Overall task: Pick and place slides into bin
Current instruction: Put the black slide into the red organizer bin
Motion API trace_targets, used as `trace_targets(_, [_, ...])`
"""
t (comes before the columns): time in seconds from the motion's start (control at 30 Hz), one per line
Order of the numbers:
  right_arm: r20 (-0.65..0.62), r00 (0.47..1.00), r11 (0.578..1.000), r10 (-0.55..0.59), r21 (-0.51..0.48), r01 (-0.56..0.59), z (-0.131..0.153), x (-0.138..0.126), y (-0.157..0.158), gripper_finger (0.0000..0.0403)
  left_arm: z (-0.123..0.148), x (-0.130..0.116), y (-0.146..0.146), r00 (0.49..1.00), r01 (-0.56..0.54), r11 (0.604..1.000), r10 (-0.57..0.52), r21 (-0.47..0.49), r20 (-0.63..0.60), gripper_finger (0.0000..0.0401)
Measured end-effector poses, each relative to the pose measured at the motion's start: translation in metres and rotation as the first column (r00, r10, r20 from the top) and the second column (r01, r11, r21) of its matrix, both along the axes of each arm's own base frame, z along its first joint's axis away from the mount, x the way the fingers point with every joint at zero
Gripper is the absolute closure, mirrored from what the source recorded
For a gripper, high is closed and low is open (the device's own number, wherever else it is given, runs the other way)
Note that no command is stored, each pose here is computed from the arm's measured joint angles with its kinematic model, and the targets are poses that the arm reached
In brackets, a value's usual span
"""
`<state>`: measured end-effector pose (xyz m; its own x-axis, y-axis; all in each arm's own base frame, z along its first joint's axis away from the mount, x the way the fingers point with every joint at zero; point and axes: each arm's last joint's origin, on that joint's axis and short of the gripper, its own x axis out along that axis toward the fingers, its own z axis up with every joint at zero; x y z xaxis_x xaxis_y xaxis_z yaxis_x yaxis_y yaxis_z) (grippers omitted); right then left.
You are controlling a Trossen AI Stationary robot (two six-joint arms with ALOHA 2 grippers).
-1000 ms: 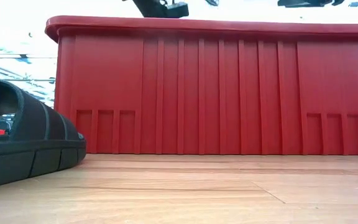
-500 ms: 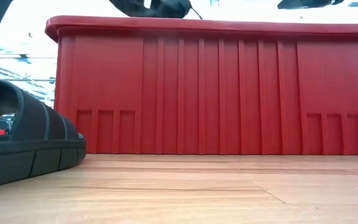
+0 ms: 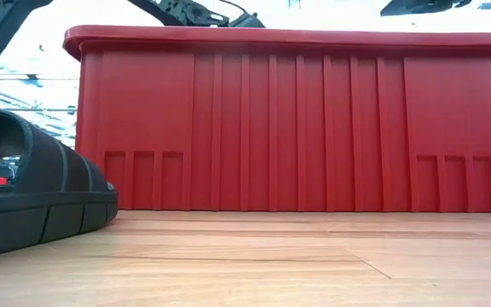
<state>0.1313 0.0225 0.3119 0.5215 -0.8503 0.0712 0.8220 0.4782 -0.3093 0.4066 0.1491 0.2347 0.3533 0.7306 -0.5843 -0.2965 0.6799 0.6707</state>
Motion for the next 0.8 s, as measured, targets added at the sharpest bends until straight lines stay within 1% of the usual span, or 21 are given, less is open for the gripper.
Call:
trace_targets(0.13, [0.001,1.0,1.0,0.0,0.001,0.0,0.0,0.0,0.0,0.0243,-0.015,0.005,0.001,0.999,0.007,1.0,-0.008,-0.005,-0.032,0.0364])
trace_targets(0.27, [0.003,1.0,1.0,0.001,0.004,-0.001,-0.001,0.001,0.0,0.0243,-0.029,0.012,0.001,0.999,0.035,0.999,-0.036,-0.04,-0.027,0.0364])
trace_targets(0.43, [0.001,1.0,1.0,0.001,0.005,-0.001,-0.001,0.001,0.0,0.0243,-0.042,0.017,-0.002,0.998,0.048,0.997,-0.05,-0.052,-0.04,0.0364])
trace_targets(0.8, [-0.001,1.0,1.0,0.002,0.004,-0.002,-0.002,0.001,0.0,0.0243,-0.044,0.018,0.0,1.0,0.007,0.997,-0.006,-0.074,0.012,0.0364])
